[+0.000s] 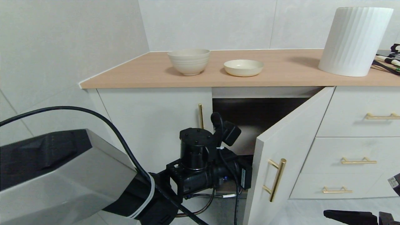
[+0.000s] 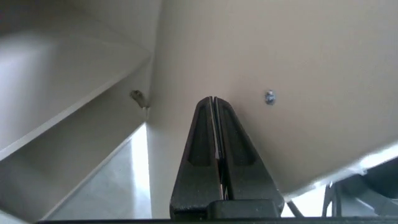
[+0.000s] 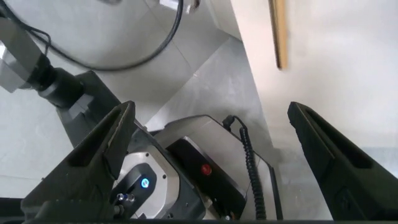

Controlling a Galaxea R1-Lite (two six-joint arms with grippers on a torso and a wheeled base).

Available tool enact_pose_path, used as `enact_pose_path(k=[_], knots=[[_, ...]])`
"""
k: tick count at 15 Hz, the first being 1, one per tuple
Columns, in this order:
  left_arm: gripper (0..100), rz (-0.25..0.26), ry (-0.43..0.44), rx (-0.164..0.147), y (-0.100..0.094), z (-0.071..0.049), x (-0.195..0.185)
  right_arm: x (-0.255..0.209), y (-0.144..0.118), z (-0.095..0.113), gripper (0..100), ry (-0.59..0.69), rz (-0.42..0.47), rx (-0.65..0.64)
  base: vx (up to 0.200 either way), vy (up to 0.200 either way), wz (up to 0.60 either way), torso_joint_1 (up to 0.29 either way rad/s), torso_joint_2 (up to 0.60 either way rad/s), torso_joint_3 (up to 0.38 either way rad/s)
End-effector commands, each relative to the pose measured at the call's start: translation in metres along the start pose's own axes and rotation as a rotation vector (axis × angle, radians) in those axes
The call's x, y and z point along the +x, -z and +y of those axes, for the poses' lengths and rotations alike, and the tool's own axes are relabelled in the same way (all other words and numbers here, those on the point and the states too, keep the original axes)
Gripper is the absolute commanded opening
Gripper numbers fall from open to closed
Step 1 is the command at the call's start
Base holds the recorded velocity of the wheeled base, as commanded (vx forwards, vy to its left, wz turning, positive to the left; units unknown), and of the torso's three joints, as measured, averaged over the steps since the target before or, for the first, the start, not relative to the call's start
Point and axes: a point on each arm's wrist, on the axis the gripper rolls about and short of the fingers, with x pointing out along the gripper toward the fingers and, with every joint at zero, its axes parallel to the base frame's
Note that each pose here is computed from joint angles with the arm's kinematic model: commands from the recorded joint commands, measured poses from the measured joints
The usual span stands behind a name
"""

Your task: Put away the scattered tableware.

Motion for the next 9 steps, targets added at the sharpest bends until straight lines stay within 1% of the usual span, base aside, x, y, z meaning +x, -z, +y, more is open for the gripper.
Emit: enact_pose_path(k=[1,4,5,6,7,8,9], knots=[[0,-0.006,0.001,0.001,-0.002,0.000,0.002,-0.003,-0.001,0.002,100,-0.014,-0.018,-0.006,0.000,0.000,0.00,0.000,0.00,0.000],[0,-0.012,-0.012,0.004,-0.002,-0.004,0.002,-0.010,-0.001,0.005,100,-0.089,-0.035,-0.018,0.000,0.000,0.00,0.000,0.00,0.000],[0,-0.007,0.002,0.007,0.000,-0.011,0.005,-0.013,-0.002,0.007,100,-0.127,-0.040,-0.023,0.000,0.000,0.00,0.000,0.00,0.000],[0,-0.001,0.031,0.013,0.002,-0.024,0.007,-0.017,-0.001,0.008,100,-0.172,-0.045,-0.029,0.000,0.000,0.00,0.000,0.00,0.000],[0,-0.003,0.076,0.026,0.003,-0.047,0.009,-0.022,-0.001,0.011,100,-0.253,-0.046,-0.041,0.000,0.000,0.00,0.000,0.00,0.000],[0,-0.006,0.144,0.040,0.002,-0.076,0.010,-0.030,0.002,0.015,100,-0.360,-0.047,-0.059,0.000,0.000,0.00,0.000,0.00,0.000],[0,-0.013,0.219,0.056,0.001,-0.105,0.012,-0.039,0.007,0.018,100,-0.497,-0.036,-0.084,0.000,0.000,0.00,0.000,0.00,0.000]])
